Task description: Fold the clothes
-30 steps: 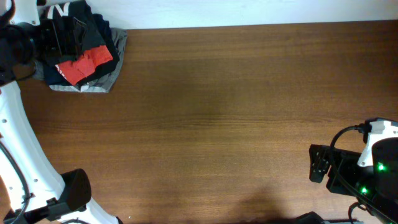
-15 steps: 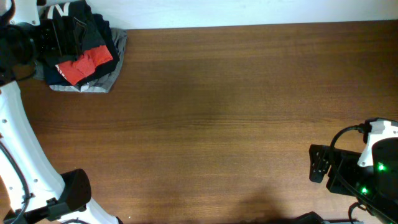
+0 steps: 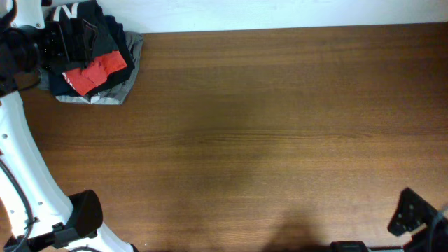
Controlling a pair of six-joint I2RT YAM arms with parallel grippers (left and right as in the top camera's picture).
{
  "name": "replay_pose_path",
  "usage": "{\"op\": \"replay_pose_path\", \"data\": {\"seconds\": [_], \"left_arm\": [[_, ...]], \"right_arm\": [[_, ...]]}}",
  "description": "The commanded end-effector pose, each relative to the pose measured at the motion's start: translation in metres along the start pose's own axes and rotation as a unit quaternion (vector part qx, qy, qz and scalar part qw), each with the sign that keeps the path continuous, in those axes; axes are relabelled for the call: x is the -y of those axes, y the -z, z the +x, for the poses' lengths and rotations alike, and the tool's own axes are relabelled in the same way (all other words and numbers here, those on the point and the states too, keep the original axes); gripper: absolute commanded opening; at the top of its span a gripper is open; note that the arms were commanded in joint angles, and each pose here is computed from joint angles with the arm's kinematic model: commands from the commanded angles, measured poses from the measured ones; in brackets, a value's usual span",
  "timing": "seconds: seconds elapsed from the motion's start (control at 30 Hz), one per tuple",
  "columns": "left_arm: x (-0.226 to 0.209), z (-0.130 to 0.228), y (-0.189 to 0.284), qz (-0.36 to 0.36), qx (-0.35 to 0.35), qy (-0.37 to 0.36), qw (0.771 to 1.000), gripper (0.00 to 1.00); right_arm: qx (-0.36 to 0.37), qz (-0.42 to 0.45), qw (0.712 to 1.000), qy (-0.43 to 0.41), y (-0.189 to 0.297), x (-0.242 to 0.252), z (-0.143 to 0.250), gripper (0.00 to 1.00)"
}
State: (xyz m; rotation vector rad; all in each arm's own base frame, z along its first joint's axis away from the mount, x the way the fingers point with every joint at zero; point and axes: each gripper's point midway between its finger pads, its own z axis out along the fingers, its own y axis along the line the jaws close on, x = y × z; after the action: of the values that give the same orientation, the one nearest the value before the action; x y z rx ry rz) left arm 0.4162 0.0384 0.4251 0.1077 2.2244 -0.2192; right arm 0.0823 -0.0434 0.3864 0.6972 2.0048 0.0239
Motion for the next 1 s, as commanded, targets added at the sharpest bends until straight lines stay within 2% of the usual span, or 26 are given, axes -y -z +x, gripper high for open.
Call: {"op": "replay_pose_path", "data": {"seconds": [0.0, 0.13, 0.23, 0.4, 0.53, 0.97], "left_arm": [[0.002, -0.001, 0.0, 0.006, 0.003, -0.008, 1.0, 0.99], [0.002, -0.001, 0.0, 0.006, 0.003, -0.008, 1.0, 1.0], [0.002, -0.001, 0.0, 0.006, 0.003, -0.008, 1.0, 0.99], [0.002, -0.001, 0.0, 0.006, 0.003, -0.008, 1.0, 0.99], [0.002, -0.001, 0.0, 0.006, 0.003, -0.008, 1.0, 0.99], [0.002, -0.001, 0.0, 0.006, 0.003, -0.008, 1.0, 0.99]], "right_arm": [[0.03, 0.032, 0.999, -0.013, -0.007, 0.018, 0.011, 0.99], [0.061, 0.04, 0.997, -0.018, -0.042, 0.031, 0.038, 0.99], [0.095, 0.015, 0.995, -0.001, -0.074, 0.027, 0.05, 0.99], [0.167, -0.084, 0.977, 0.101, -0.119, -0.01, 0.056, 0.99], [0.202, -0.122, 0.959, 0.159, -0.146, -0.026, 0.066, 0.99], [0.285, -0.193, 0.925, 0.162, -0.192, -0.05, 0.079, 0.99]]}}
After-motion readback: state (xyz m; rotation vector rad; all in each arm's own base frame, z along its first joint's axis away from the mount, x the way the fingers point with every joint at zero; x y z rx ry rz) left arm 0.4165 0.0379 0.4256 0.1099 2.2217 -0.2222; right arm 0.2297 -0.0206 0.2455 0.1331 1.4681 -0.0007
